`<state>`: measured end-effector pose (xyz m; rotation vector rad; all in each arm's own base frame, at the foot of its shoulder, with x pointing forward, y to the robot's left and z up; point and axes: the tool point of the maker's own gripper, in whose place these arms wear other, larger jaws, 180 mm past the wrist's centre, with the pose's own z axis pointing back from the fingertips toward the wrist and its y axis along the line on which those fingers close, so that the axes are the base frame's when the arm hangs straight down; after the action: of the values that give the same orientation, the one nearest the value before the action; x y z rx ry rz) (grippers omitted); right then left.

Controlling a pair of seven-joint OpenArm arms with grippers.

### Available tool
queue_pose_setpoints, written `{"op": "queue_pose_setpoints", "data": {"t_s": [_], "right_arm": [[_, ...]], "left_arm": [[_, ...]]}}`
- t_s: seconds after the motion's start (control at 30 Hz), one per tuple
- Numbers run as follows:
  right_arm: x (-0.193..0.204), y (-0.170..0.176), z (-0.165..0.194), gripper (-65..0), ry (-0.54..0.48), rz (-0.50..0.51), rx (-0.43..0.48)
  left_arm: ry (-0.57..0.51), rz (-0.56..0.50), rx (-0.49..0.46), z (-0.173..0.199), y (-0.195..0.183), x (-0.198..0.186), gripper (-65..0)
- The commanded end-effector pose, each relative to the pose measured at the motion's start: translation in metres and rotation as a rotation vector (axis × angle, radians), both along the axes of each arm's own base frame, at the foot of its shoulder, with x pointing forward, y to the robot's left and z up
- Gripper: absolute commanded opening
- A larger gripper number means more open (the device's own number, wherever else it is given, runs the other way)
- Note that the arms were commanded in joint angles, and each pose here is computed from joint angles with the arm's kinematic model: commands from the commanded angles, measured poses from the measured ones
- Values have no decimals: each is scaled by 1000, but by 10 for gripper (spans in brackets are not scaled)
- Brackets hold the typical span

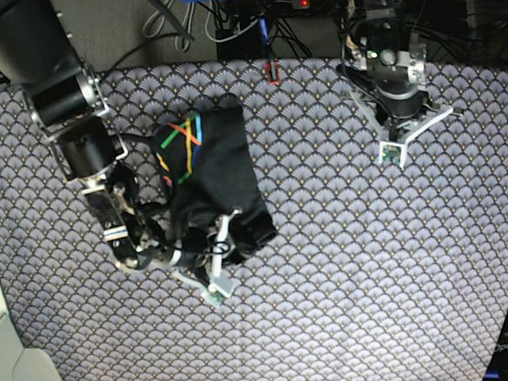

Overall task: Fold the T-shirt properly
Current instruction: 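Straighten the bundle's edge with the right gripper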

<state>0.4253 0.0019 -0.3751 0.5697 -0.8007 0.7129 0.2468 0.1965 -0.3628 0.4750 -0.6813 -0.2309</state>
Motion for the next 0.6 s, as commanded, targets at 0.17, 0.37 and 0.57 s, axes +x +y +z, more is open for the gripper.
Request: {"op": "queue_pose_setpoints", "data": {"t_s": [0.17,0.37,0.57], "right_arm": [[20,-11,3,-490,-11,-74,76],[25,-12,10,-488,-45,-95,118],[39,-34,22,-490,-57,-177,158]], "left_arm": [[-19,1,10,5,1,-2,-647],[-19,1,9,5,1,-2,-647],[-17,2,7,5,0,-2,-647]]}}
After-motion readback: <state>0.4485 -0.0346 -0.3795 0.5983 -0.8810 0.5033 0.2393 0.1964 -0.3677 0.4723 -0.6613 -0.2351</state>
